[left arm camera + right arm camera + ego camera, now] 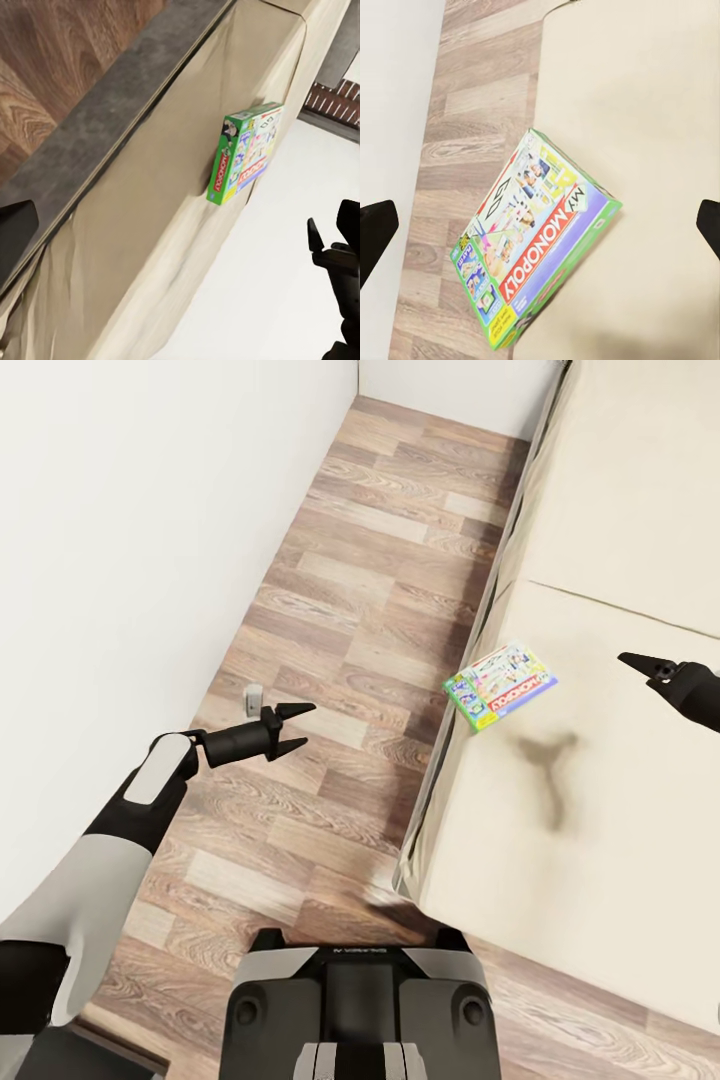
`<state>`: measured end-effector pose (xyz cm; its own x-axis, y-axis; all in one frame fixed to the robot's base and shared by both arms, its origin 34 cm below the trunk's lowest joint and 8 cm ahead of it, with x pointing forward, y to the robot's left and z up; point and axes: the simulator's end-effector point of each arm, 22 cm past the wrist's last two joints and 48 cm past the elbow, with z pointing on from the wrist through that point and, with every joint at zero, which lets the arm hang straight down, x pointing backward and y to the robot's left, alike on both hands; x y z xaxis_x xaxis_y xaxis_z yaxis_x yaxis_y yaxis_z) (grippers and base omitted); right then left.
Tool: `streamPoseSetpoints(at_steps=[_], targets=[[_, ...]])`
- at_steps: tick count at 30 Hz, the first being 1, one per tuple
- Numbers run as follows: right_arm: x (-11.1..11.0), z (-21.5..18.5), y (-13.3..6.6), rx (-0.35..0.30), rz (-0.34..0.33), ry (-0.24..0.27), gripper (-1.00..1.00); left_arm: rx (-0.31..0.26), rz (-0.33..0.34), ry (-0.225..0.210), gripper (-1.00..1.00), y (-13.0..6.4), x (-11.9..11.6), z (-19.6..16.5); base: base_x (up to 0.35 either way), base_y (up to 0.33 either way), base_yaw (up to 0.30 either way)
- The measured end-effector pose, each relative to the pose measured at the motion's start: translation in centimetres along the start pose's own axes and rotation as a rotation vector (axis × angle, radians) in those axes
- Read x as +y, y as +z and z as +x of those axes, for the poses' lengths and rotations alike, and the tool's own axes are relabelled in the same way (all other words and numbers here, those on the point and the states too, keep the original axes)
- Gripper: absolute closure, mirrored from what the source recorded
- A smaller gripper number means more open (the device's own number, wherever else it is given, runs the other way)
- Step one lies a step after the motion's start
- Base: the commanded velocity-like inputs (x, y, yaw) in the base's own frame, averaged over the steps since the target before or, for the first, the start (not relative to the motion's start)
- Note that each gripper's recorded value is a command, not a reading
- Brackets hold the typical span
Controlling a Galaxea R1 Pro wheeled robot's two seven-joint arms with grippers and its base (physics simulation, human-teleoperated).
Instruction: Put all the toys in the child's room - the three board games (two on the bed and one on the table), the two jigsaw puzzles on the table, and the tennis ball on the table - inside the toy box on the table in the child's room.
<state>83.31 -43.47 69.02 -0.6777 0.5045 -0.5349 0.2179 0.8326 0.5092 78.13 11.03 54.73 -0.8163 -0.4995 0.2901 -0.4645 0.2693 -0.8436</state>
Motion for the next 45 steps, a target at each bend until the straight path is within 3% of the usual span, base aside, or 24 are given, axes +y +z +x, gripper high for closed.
streamPoseSetpoints(at_steps=[16,26,36,45], targets=[[-0.2,-0.6,0.6,-0.031,-0.006,-0.015,-1.0,-0.004,0.022,0.019,-1.0,0.7,0.1,-0.9,0.0,0.0,0.0],[1.4,-3.5,0.8,-0.1,-0.04,-0.045,-1.0,-0.014,0.075,0.024,-1.0,0.9,-0.4,-2.0,0.0,0.0,0.0],[1.9,-5.0,1.0,-0.144,-0.056,-0.06,-1.0,-0.018,0.113,0.054,-1.0,1.6,-1.6,-3.0,0.0,0.0,0.0],[1.0,-5.2,1.2,-0.167,-0.021,-0.065,-1.0,-0.015,0.109,0.097,-1.0,2.5,-1.8,-3.5,0.0,0.0,0.0]])
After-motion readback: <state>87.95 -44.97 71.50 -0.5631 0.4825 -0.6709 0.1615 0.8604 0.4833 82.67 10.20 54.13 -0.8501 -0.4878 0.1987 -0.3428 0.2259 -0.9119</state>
